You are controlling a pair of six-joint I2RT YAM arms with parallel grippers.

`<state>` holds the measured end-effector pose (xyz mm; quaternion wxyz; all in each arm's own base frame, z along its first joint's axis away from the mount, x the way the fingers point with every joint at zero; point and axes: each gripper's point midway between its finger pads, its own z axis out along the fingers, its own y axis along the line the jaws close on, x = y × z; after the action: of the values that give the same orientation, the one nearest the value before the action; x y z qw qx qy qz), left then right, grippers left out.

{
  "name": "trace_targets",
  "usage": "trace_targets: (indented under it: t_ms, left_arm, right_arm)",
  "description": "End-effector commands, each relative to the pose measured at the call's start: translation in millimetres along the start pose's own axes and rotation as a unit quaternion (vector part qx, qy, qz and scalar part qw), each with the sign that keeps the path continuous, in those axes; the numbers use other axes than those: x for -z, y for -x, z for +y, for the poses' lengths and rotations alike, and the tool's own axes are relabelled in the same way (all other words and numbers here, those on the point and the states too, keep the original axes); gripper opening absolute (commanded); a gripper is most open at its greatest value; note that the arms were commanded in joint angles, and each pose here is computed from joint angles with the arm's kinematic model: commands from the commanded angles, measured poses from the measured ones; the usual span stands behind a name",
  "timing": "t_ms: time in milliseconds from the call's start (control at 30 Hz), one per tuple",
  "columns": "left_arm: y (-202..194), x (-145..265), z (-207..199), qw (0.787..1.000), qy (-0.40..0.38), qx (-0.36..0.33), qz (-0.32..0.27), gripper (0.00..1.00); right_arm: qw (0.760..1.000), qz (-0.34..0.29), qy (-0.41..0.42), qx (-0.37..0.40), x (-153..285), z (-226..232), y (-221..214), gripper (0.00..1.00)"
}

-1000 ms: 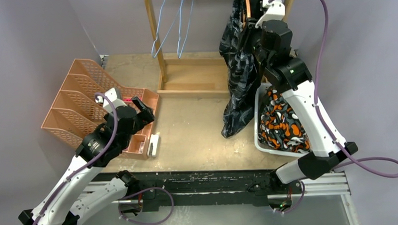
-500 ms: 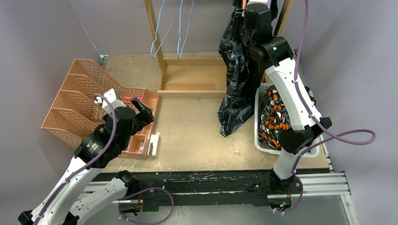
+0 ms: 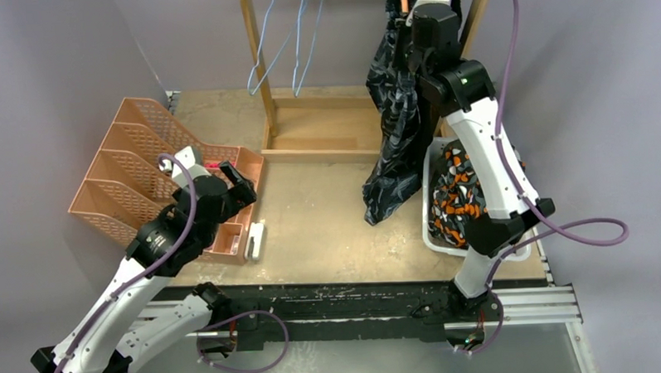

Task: Remove the shorts from the hanger
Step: Pick up the hanger from the clothes rod.

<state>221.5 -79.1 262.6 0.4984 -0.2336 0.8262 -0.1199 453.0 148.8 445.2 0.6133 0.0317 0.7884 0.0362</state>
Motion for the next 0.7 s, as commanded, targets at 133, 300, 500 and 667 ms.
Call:
trace_targets:
  t_ms: [133,300,500,667]
  left_arm:
    - [6.0,-2.7,-13.1,1.0,-0.014,0.015,-0.005,0.87]
    - [8.0,-0.7,-12.9,1.0,-0.017,0.019,-0.008,0.87]
    - [9.1,1.2,-12.9,1.0,-0.018,0.022,-0.009,0.87]
    - [8.9,1.8,-12.7,1.0,-0.018,0.021,-0.007,0.87]
  right_arm:
    - [0.98,-0.166,0.084,-0.065,80.3,2.9,104.1,0.0]
    - [0.978,-0.166,0.107,-0.073,91.6,7.6,107.7,0.0]
    - [0.976,-0.148,0.13,-0.095,104.0,11.3,101.6,0.0]
    - [0.974,-0.11,0.163,-0.109,114.2,17.9,73.7,0.0]
